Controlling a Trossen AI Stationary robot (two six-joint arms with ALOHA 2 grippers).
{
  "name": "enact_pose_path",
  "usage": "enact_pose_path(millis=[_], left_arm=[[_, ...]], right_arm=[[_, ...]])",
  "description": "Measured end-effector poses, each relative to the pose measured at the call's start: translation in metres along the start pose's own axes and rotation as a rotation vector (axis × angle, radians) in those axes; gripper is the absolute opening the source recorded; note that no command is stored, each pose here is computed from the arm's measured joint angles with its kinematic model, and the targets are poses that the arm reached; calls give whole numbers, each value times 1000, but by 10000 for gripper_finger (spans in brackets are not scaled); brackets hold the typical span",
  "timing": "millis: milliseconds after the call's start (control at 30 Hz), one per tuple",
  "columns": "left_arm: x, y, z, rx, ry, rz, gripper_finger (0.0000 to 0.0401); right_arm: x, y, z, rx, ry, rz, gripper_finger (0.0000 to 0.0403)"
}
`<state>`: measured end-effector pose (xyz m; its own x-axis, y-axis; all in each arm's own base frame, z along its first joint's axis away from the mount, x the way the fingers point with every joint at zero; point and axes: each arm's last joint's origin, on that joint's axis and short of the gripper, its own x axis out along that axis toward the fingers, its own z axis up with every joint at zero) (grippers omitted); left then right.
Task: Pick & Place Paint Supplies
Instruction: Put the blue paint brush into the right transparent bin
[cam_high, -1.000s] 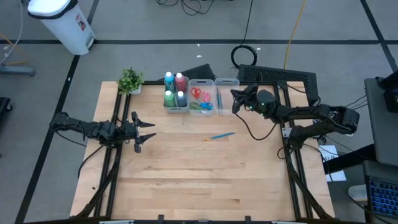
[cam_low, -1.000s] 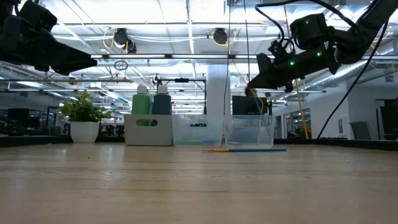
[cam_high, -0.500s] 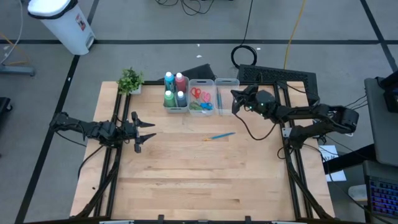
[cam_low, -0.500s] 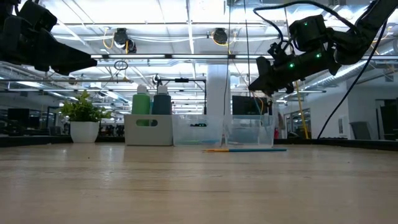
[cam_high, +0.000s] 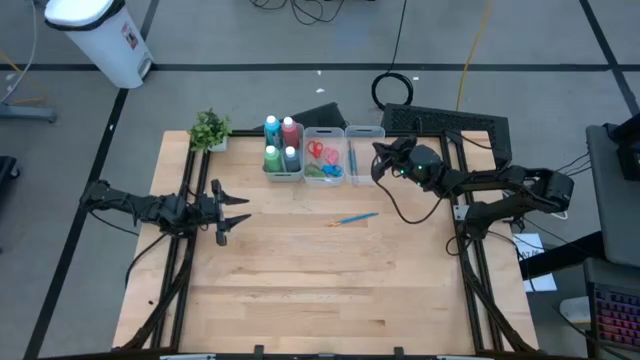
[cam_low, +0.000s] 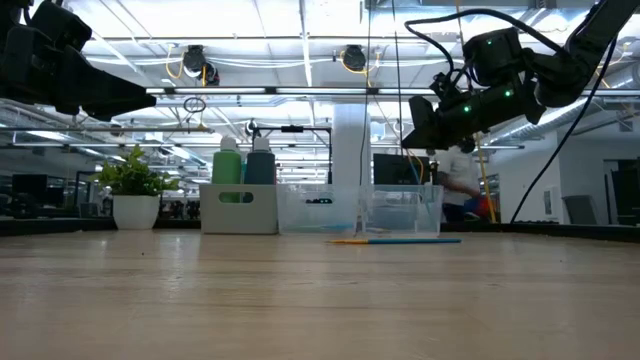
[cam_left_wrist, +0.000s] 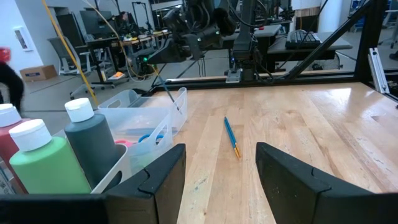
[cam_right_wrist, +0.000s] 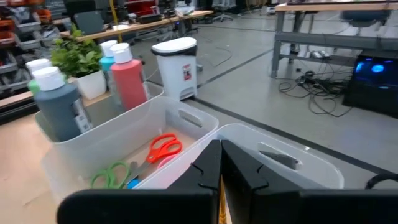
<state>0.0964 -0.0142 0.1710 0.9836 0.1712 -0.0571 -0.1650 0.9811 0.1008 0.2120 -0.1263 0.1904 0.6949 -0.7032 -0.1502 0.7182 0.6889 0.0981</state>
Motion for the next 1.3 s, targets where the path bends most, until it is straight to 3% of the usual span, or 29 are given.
enact_pose_path(millis=[167, 567, 833, 933, 1133, 1300], left_arm=[[0, 0, 0, 0, 0, 0, 203], [0, 0, 0, 0, 0, 0, 202], [0, 0, 0, 0, 1, 0, 203], [0, 0, 0, 0, 0, 0, 203], [0, 0, 0, 0, 0, 0, 203], [0, 0, 0, 0, 0, 0, 202]], right_arm=[[0, 0, 1, -1, -14, -1, 25], [0, 0, 3, 38, -33, 2, 149], [-4, 14, 8, 52, -93, 70, 176], [-8, 26, 11, 60, -126, 154, 174], [-24, 58, 16, 62, -181, 494, 168], [-40, 84, 10, 7, -167, 645, 170]])
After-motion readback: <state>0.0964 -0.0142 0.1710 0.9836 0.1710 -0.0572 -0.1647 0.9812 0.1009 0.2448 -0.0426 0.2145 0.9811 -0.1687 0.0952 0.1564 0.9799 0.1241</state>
